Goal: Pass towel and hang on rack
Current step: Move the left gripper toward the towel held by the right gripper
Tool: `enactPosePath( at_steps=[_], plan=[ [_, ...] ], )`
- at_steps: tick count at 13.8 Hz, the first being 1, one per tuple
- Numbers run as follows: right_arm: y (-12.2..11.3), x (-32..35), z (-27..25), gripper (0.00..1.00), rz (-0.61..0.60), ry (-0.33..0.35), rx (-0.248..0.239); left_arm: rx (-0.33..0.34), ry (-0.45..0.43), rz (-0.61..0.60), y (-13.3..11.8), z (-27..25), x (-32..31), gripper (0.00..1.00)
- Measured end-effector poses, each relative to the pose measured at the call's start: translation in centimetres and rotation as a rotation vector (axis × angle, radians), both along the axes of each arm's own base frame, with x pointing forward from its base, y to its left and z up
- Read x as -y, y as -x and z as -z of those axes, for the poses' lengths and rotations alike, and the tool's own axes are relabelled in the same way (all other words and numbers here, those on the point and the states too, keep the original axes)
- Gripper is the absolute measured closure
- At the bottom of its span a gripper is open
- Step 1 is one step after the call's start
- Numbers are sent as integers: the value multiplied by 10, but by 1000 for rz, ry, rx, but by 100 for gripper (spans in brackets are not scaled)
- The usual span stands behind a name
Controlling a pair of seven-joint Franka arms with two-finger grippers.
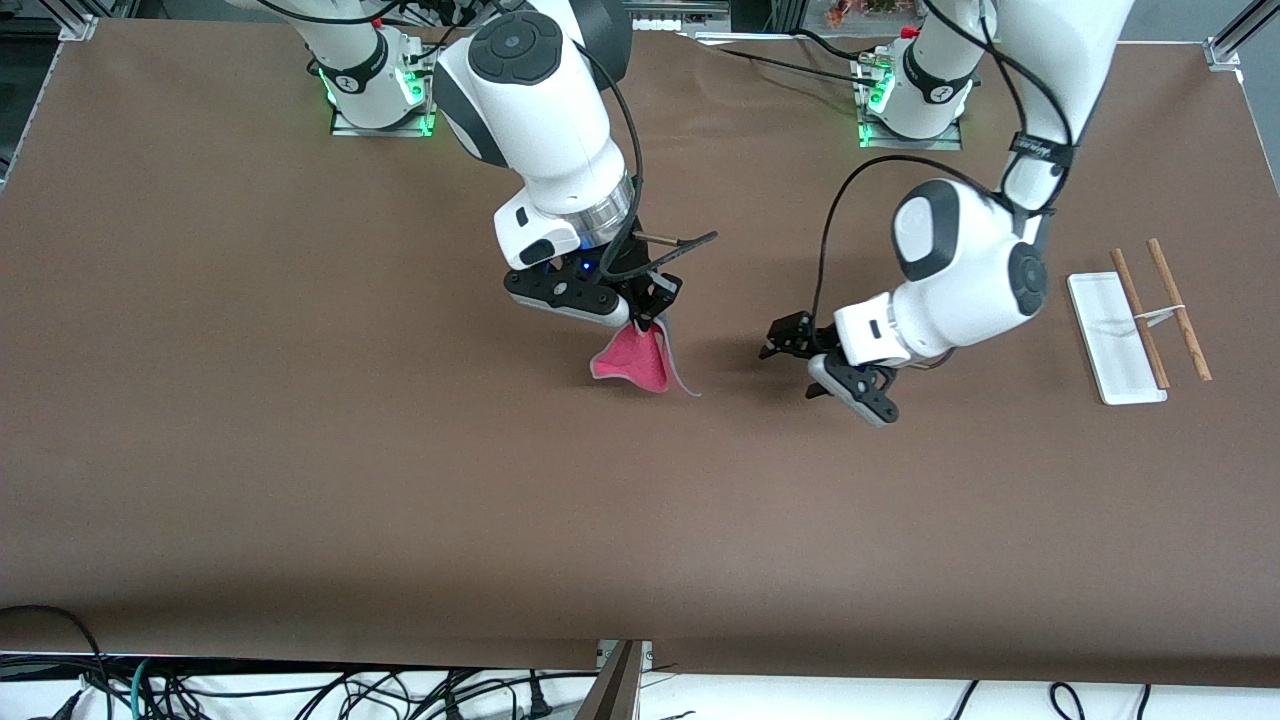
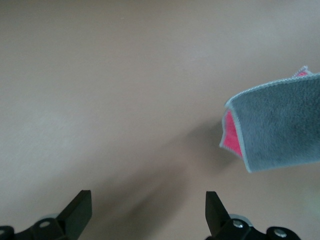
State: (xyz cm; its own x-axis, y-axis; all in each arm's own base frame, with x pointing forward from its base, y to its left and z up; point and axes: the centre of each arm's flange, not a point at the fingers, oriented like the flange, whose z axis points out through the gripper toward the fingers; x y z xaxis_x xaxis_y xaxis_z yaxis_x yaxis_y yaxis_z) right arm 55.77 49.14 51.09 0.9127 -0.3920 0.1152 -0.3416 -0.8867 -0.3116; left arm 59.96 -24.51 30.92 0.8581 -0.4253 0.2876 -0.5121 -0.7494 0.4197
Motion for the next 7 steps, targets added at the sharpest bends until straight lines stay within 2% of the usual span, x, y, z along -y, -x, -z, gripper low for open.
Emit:
enactPosePath(
  at_steps=[7],
  plan=[
    [0,0,-5,98,0,-8,7,196,-21,152,18,12,79,0]
  ],
)
